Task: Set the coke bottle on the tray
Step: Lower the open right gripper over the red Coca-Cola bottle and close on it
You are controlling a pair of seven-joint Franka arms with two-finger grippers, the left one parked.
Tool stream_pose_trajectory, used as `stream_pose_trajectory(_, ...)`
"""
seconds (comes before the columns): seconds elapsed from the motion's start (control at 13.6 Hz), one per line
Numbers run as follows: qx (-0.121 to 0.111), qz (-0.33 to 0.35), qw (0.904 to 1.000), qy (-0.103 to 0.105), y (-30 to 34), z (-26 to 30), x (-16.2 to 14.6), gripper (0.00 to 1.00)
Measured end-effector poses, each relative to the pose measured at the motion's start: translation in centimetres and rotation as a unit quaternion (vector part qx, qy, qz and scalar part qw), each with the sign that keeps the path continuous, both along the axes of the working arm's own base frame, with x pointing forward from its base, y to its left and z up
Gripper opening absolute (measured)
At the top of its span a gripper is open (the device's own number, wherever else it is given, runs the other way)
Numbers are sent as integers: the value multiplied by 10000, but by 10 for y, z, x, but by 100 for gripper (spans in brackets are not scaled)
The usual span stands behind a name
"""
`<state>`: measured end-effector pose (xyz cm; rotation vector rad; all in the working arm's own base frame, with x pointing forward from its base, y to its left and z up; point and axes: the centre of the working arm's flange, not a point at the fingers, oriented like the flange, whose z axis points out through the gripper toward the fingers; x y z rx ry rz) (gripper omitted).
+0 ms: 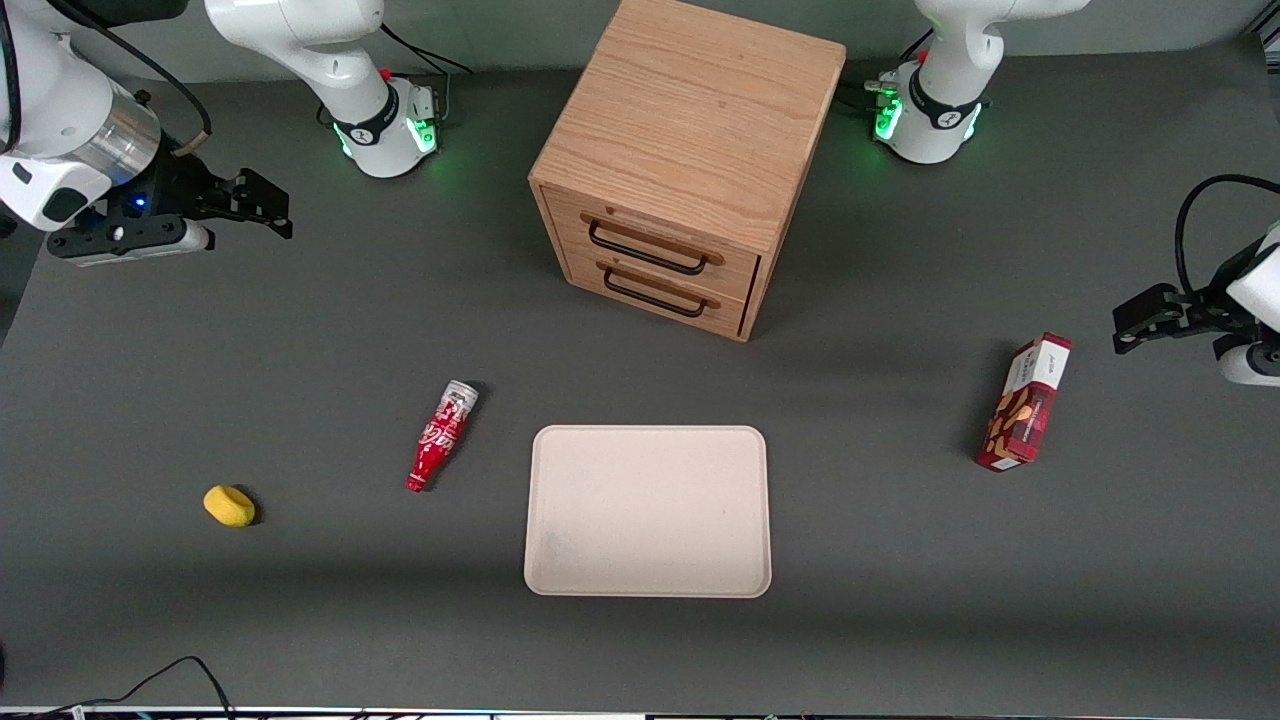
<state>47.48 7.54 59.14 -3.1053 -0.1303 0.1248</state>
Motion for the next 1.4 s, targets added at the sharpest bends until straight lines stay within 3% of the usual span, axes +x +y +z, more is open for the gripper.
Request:
stream_pose_trajectory(0.37, 1, -25, 10000, -8, 0, 2, 0, 100)
stream_pose_trajectory(0.59, -41, -325, 9994, 133, 6, -11, 6, 100)
stream_pose_trajectory(0.81, -135, -635, 9969, 438, 36, -46, 36, 100)
stream_pose_trajectory(1.03, -165, -1105, 9916, 649, 72, -106, 86, 100)
stream_pose_trajectory(1.25, -98, -1520, 9868, 545, 90, -172, 120, 100)
stream_pose_trajectory(1.4, -108, -1739, 9841, 333, 95, -209, 133, 100)
